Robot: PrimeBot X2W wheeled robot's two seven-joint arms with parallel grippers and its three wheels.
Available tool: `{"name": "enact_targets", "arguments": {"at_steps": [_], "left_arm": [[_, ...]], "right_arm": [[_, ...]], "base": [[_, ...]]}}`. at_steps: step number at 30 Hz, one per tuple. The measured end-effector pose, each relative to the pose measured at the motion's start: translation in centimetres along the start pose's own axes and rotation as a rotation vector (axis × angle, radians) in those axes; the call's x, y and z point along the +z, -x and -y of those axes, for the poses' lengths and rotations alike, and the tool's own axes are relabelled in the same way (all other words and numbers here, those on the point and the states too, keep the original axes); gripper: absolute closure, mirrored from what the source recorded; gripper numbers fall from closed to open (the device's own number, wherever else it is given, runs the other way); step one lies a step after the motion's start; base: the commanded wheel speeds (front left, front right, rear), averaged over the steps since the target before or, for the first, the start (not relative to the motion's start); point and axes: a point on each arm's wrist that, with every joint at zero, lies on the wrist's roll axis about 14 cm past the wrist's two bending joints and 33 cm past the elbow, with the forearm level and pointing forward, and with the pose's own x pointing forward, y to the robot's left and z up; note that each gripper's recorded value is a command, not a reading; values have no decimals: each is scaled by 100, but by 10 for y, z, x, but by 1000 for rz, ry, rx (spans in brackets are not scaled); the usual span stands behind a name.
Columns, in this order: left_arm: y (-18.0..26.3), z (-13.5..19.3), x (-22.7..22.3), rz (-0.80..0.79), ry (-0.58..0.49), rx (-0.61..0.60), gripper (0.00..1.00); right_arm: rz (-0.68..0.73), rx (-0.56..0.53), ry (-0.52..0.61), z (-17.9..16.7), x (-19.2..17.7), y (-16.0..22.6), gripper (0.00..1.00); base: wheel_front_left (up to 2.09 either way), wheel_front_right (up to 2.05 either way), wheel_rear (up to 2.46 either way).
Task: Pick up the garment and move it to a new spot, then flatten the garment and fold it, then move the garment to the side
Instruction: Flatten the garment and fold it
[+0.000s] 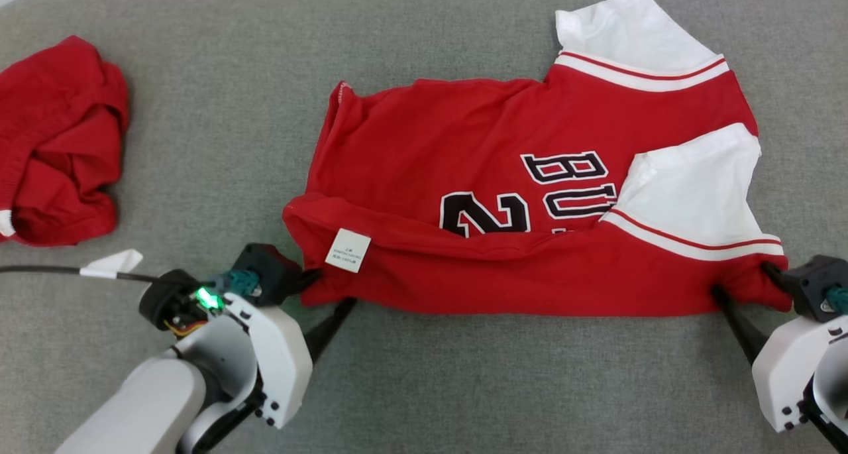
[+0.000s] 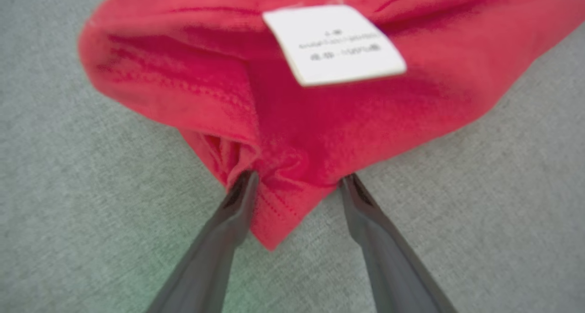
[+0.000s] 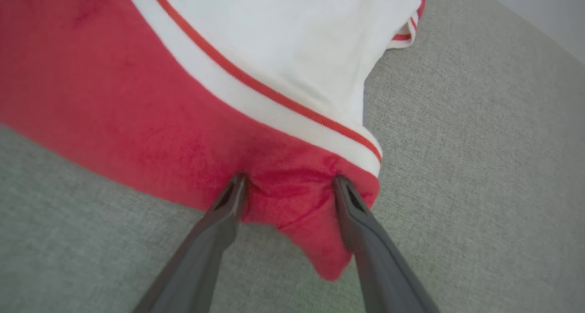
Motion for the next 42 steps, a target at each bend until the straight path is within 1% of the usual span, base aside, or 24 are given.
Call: {"name": "enact_targets", "arguments": {"at_steps": [1,5,8,12,15,21,23,25,26,27,28,29,30,35,38,42], "left_arm": [[-1,-1,0,-2,-3,1,100],[-2,-6,-1,-11,-15,6,100],[2,-5,3,0,10,4,100],[17,3,4,7,33,-11,100],[36,15,4,12,34,-29,100],[76,57,-10,-11,85,-98,100],[85,64,-19,-33,107,-102,100],[88,67,-26,-49,131,-101,100],[89,68,-30,-58,142,-97,100],[89,69,-32,-63,161,-93,100],[89,71,-35,-69,181,-97,65],[90,72,-37,-78,182,-98,4],[90,71,-39,-83,183,-95,0],[94,59,-29,-32,230,-48,0],[100,41,-13,25,246,-2,0],[100,14,15,123,259,64,0]], "right_arm": [[3,1,0,1,1,-2,100],[7,7,-29,2,4,-6,100],[31,11,-71,4,10,-2,100],[51,21,-99,6,15,17,100],[34,34,-82,5,11,39,100],[-81,111,-73,-12,-22,88,100],[-133,145,-92,-21,-37,99,100],[-166,156,-102,-23,-45,104,100],[-166,153,-113,-22,-46,105,74],[-163,151,-126,-21,-46,105,0],[-163,150,-132,-21,-47,105,0],[-165,149,-133,-22,-48,106,0],[-165,146,-140,-21,-49,106,0],[-128,158,-198,-20,-40,114,0],[-28,152,-256,-11,-14,118,0],[100,108,-260,11,28,109,0]], "base": [[0,0,0],[0,0,0],[0,0,0],[0,0,0],[0,0,0],[0,0,0],[0,0,0],[0,0,0],[0,0,0],[0,0,0],[0,0,0],[0,0,0],[0,0,0],[0,0,0],[0,0,0],[0,0,0]]}}
